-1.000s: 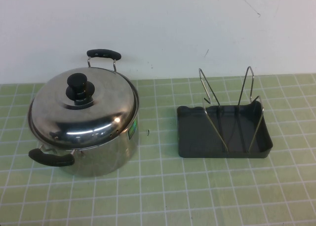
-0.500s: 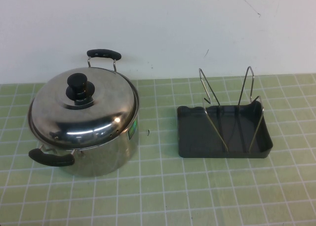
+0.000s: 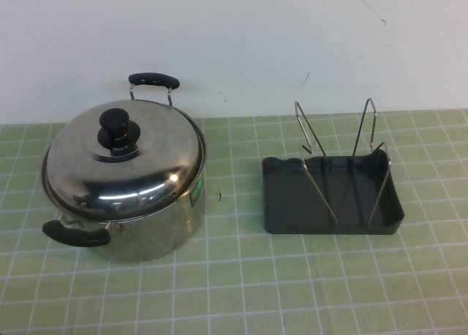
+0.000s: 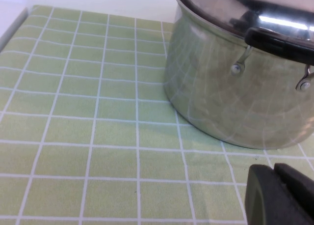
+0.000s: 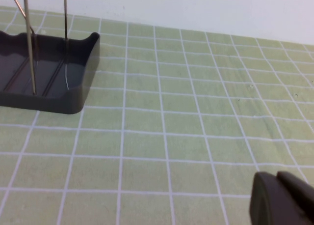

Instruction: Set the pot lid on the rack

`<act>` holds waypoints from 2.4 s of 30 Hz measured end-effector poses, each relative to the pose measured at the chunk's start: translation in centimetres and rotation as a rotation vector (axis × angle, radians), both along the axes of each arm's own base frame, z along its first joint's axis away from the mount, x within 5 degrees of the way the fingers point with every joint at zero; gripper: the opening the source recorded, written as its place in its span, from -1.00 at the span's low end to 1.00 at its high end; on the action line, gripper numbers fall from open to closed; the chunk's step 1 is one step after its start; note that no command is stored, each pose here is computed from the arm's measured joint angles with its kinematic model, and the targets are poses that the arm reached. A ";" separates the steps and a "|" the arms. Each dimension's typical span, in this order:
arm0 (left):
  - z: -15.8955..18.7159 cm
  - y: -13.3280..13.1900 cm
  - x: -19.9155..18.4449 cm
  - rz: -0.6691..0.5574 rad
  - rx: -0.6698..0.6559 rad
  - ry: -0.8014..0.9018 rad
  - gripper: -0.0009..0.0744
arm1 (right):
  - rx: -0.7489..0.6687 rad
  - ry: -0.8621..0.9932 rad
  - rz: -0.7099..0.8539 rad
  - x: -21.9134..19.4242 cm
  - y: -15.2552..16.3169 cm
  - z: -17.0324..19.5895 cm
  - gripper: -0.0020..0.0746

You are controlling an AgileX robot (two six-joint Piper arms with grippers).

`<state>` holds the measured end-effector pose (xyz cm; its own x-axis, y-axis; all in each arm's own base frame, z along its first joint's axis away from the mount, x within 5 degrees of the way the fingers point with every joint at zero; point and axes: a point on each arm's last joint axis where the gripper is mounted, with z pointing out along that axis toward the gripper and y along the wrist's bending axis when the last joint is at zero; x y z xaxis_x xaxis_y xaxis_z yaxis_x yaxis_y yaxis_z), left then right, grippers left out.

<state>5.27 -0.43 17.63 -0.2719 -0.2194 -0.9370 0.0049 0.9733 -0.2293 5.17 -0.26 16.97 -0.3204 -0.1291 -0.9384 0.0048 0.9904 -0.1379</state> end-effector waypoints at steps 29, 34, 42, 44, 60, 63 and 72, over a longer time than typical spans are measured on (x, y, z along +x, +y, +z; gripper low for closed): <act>7.7 0.6 -1.4 0.050 -0.131 -0.892 -0.99 | -0.038 -1.222 0.009 -2.9 0.2 9.9 -0.95; 7.8 0.7 -1.4 0.054 -0.156 -0.902 -0.99 | -0.011 -1.211 0.017 -2.9 0.2 9.8 -0.95; 8.9 0.4 -1.1 0.036 -0.087 -0.690 -0.99 | -0.056 -0.884 0.015 -2.4 0.3 13.1 -0.95; 10.4 0.4 -1.3 0.031 -0.056 -0.666 -0.99 | -0.082 -0.834 0.013 -2.3 0.3 14.2 -0.95; 13.4 -0.1 4.7 0.014 0.038 -0.343 -0.99 | 0.006 -0.356 -0.011 4.1 -0.3 14.3 -0.95; 12.6 -0.1 6.2 0.013 0.041 -0.277 -0.99 | 0.032 -0.324 -0.015 4.7 -0.3 14.0 -0.95; 11.2 -1.0 10.7 -0.070 0.119 -0.234 -0.89 | 0.006 -0.224 -0.012 6.4 -0.4 13.0 -0.95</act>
